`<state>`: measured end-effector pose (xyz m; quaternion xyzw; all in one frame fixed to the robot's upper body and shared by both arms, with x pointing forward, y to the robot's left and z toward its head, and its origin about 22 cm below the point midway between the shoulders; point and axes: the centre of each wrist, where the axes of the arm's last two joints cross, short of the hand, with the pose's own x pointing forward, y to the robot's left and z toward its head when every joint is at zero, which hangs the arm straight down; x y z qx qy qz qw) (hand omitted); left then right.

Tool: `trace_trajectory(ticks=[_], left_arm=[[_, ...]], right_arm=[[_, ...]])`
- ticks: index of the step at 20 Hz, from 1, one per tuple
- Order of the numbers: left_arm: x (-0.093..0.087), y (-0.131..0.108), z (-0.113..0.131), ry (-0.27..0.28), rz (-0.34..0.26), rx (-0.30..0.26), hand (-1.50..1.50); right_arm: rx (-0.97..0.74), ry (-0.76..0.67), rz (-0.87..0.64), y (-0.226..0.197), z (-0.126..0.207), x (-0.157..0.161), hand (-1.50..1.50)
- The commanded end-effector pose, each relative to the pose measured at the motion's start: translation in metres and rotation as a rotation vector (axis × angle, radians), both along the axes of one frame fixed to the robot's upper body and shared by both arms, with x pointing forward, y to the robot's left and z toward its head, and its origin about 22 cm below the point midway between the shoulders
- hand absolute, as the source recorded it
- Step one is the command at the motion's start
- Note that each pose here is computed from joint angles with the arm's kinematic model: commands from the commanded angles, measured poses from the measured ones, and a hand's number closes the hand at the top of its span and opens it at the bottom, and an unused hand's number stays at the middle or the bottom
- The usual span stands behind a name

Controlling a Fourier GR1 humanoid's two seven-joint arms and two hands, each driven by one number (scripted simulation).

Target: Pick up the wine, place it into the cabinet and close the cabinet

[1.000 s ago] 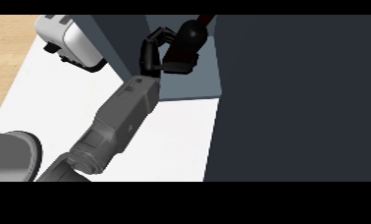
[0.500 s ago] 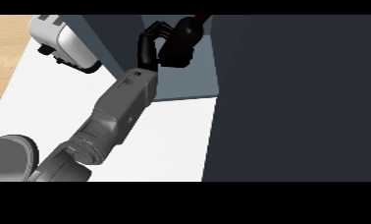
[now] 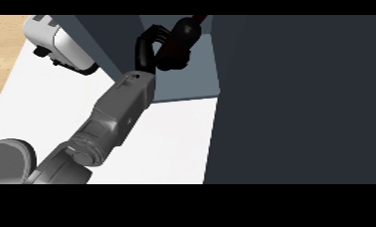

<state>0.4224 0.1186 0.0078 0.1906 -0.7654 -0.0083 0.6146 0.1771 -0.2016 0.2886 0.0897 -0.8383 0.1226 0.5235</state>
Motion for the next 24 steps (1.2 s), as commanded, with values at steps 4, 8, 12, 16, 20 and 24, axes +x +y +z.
trace_trajectory(ticks=[4,8,12,16,20,24], left_arm=[[-0.008,-0.004,-0.011,0.038,-0.03,-0.159,1.5],[-0.013,0.0,-0.021,0.057,-0.043,-0.276,1.5],[-0.015,0.003,-0.026,0.091,-0.041,-0.36,1.5],[-0.026,0.011,-0.043,0.111,-0.046,-0.389,1.5],[-0.038,0.018,-0.06,0.08,-0.049,-0.405,1.5],[-0.045,0.022,-0.07,0.117,-0.047,-0.462,1.5]], right_arm=[[0.017,-0.014,0.046,0.003,0.001,0.0,-1.5],[0.015,-0.006,0.038,-0.005,0.001,-0.005,-1.5],[0.025,-0.015,0.063,0.007,0.001,-0.01,-1.5],[0.015,-0.018,0.075,0.002,0.003,-0.009,-1.5],[0.015,-0.004,0.082,0.001,-0.005,-0.005,-1.5],[0.035,0.001,0.106,0.005,-0.004,0.003,-1.5]])
